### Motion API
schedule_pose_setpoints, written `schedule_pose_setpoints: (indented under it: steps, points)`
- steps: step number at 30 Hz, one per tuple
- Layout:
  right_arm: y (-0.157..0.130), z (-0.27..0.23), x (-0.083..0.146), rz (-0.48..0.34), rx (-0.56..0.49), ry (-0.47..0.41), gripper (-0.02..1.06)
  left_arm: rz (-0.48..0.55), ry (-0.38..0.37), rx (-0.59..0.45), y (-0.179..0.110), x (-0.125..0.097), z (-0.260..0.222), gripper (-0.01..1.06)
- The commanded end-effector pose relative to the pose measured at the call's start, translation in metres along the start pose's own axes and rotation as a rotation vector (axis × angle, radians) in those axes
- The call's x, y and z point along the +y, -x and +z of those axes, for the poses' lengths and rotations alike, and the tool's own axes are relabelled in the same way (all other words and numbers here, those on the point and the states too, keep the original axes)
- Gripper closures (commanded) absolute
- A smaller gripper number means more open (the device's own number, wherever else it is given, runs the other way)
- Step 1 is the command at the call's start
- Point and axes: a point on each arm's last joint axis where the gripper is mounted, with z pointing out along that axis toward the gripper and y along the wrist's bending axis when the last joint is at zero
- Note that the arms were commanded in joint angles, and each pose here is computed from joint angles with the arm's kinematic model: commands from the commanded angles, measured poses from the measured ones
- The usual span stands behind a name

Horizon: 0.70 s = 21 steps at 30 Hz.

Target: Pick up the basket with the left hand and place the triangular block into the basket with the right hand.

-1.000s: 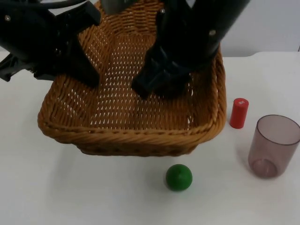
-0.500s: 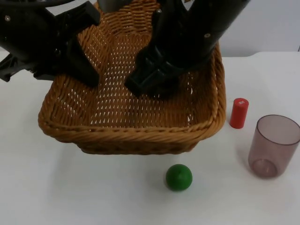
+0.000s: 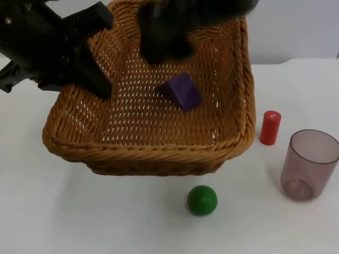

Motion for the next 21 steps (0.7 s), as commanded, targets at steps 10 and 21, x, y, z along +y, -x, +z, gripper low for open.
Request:
schedule_pose_setpoints:
  steps: [10,21]
  points:
    - [0.014,-0.121,-0.047,0.131,-0.339,-0.230,0.03,-0.008,-0.022,-0.011,0.000,-0.004,-0.002,1.05]
    - [-0.056,-0.187,-0.144,0.480,-0.353,-0.459,0.03,-0.003,-0.018,-0.022,0.001,-0.004,-0.002,1.05]
